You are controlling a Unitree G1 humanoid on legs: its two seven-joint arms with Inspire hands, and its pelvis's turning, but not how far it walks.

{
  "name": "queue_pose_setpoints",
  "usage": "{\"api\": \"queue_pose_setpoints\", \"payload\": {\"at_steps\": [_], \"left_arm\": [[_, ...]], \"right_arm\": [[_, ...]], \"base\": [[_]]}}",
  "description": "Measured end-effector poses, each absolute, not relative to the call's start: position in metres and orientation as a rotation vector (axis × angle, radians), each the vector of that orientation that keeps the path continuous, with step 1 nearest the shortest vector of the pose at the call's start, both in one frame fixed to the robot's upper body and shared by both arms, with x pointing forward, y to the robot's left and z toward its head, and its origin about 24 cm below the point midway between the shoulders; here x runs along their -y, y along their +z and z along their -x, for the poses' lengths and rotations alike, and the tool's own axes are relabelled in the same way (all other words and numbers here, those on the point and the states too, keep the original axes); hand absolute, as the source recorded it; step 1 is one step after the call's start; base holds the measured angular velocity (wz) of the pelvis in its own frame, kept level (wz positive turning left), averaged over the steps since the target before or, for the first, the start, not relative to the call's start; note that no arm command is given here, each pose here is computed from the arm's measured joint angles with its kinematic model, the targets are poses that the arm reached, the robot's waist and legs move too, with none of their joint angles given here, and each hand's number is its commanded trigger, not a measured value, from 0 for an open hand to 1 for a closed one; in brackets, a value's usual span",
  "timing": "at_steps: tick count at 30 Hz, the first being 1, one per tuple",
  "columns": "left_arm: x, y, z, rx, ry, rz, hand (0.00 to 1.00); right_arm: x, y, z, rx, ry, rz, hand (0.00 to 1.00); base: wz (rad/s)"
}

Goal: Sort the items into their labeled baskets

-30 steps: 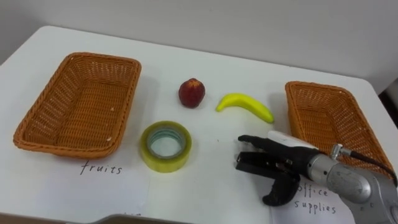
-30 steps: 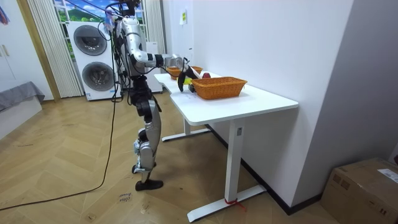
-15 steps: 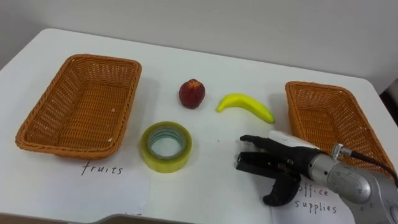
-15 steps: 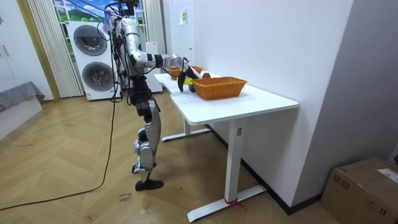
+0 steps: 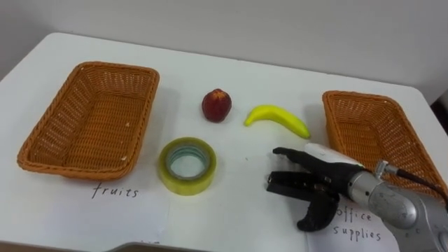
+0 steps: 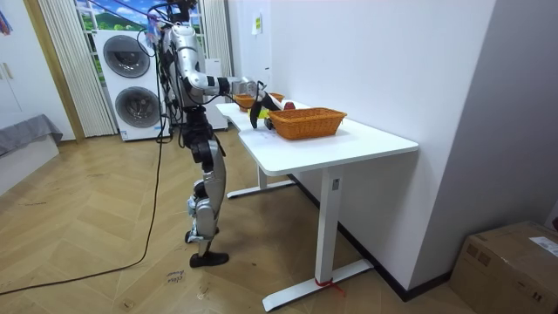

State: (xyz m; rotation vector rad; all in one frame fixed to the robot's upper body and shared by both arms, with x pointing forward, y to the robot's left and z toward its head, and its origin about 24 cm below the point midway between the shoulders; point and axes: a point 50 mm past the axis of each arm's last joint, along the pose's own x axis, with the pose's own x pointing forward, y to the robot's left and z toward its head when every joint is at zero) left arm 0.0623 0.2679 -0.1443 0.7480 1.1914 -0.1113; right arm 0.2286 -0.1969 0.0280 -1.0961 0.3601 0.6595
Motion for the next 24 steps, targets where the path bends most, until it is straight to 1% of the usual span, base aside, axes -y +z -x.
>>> {"api": "queue_pose_setpoints", "payload": {"at_steps": [7, 24], "left_arm": [[-0.2678, -0.1428, -0.0659, -1.176, -0.111, -0.749, 0.00], [-0.2677, -0.1422, -0.0682, -1.171, -0.112, -0.741, 0.00]], "right_arm": [[0.2005, 0.0262, -0.2340, -0.354, 0.586, 1.130, 1.00], [0.1968, 0.0209, -0.2366, -0.352, 0.580, 1.120, 1.00]], "base": [[0.00], [0.00]]}}
